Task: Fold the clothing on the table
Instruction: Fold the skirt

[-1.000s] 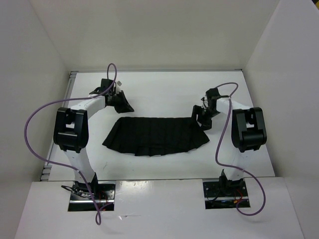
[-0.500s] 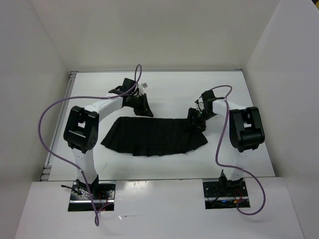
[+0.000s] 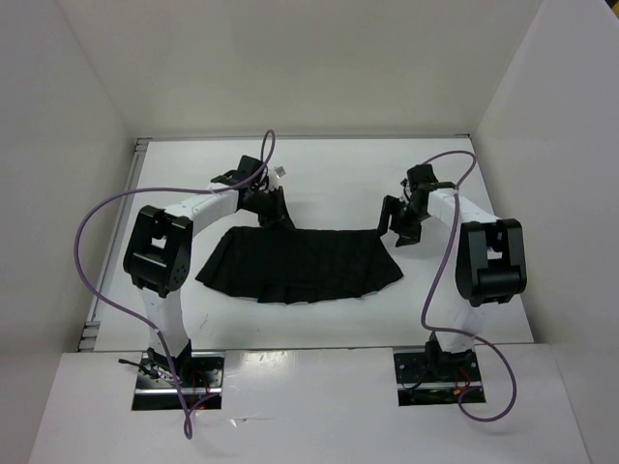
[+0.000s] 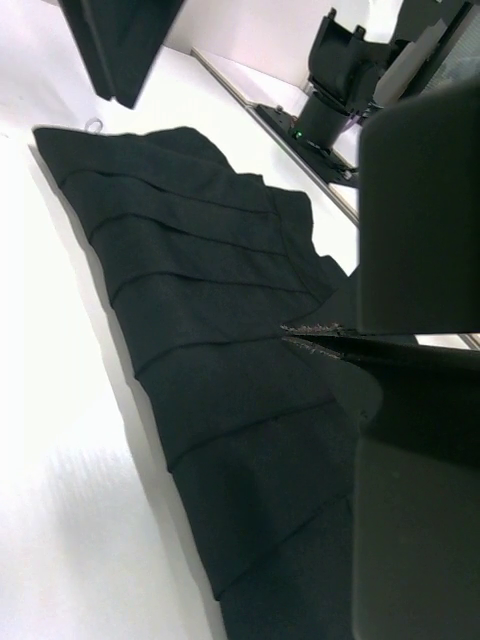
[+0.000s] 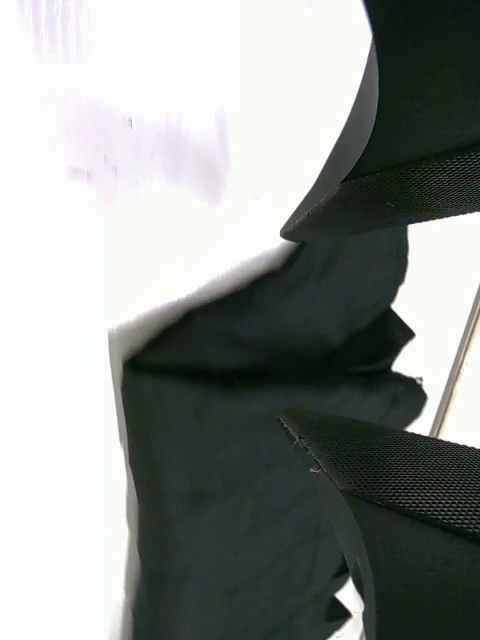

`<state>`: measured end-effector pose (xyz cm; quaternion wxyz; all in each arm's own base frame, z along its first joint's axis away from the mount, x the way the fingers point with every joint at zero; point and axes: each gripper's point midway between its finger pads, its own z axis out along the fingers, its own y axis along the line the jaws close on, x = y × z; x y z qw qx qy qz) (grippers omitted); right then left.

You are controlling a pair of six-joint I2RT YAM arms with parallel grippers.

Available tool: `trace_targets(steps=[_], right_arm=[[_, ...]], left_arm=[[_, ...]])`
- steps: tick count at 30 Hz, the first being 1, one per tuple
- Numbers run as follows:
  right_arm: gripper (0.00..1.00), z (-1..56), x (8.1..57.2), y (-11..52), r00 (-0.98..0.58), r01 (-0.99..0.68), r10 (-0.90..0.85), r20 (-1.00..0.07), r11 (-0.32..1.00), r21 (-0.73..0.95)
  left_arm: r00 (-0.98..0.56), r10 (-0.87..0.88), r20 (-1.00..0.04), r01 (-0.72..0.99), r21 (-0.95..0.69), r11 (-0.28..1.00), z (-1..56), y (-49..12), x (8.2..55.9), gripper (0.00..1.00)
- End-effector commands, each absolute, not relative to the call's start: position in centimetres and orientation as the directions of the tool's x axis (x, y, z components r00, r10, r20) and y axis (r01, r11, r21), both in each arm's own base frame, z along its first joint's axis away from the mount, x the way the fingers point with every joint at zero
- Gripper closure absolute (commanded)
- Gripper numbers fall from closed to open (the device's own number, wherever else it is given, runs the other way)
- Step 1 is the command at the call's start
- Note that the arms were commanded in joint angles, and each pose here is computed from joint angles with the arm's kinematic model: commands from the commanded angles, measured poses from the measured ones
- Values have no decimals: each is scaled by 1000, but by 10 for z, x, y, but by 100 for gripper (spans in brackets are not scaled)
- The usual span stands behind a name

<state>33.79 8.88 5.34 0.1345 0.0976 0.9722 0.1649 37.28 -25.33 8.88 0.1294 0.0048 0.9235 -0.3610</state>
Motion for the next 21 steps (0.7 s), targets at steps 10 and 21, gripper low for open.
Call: trace_targets(steps=[10,21], right_arm=[[27,18,324,106,-971,129,214,-108,847,516],[25,19,303,139,-990,84,135,-30,759,646]], left_arm=[[-969,-76,-237,106,-669,735,99,-249,353,93],[-971,-74,-228,102,-671,734,93,-253,352,93]])
